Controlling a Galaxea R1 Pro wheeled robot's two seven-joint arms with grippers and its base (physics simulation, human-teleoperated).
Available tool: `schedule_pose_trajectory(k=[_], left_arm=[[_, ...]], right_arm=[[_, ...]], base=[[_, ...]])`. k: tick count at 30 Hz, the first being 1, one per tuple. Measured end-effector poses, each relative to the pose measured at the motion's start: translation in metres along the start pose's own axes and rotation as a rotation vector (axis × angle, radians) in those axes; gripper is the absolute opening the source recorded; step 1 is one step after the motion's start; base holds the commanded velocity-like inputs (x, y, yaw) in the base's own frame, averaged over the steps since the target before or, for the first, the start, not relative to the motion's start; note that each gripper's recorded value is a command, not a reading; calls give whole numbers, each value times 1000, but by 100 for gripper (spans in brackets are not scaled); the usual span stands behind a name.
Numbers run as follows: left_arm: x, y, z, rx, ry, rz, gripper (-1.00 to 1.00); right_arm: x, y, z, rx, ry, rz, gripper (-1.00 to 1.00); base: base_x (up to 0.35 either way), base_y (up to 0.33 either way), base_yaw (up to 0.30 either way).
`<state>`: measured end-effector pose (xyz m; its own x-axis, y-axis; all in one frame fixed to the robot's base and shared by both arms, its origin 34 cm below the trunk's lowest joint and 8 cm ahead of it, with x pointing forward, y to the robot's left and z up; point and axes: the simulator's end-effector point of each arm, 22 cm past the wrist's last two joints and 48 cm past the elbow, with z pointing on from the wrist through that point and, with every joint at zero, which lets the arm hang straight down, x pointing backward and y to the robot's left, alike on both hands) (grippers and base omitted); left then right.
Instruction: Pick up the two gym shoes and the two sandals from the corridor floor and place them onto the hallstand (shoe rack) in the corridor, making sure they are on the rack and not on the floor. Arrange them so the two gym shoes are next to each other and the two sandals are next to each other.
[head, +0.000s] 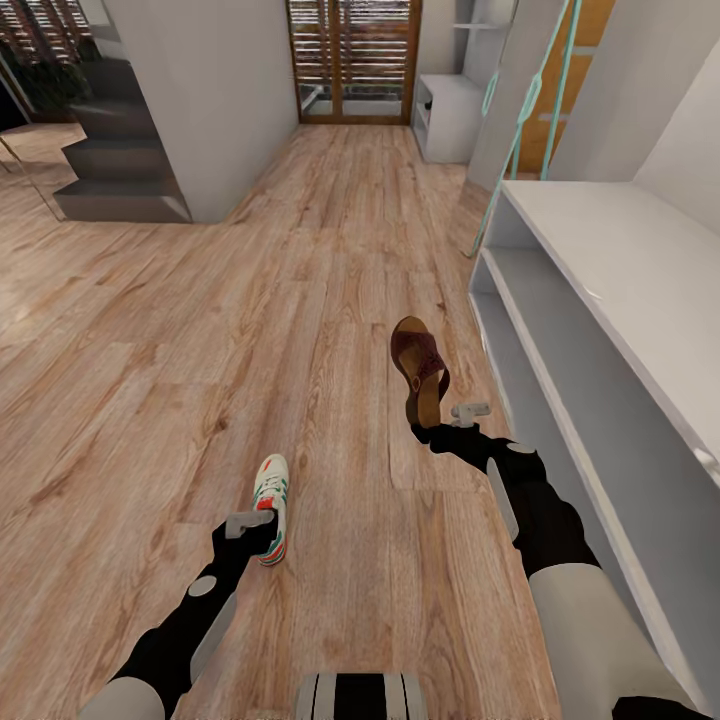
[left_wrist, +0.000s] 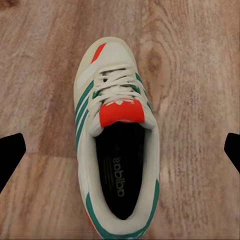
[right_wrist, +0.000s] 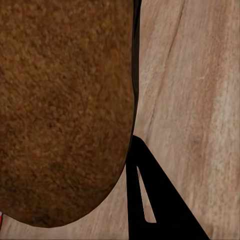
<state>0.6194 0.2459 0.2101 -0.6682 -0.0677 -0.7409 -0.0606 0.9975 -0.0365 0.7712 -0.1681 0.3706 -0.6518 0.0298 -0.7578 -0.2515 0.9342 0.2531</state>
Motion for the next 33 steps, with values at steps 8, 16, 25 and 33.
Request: schedule_pose_trajectory(k=[8,16,25,33], left_arm=[[2,1,0,-3,3,0,100],[27,3,6,-5,44,1,100],[56,5,12,-8,92,3,100],[84,6,16,-11,138,3,100]], right_arm=[[1,0,1,-1,2,2,-100],[27,-6,14,1,40,15,-100],[58,-12,28,3,86,32,-100],[87,-18,40,3,128,47,-100]], base=[[0,0,0],[0,0,0],[0,0,0],[0,0,0]])
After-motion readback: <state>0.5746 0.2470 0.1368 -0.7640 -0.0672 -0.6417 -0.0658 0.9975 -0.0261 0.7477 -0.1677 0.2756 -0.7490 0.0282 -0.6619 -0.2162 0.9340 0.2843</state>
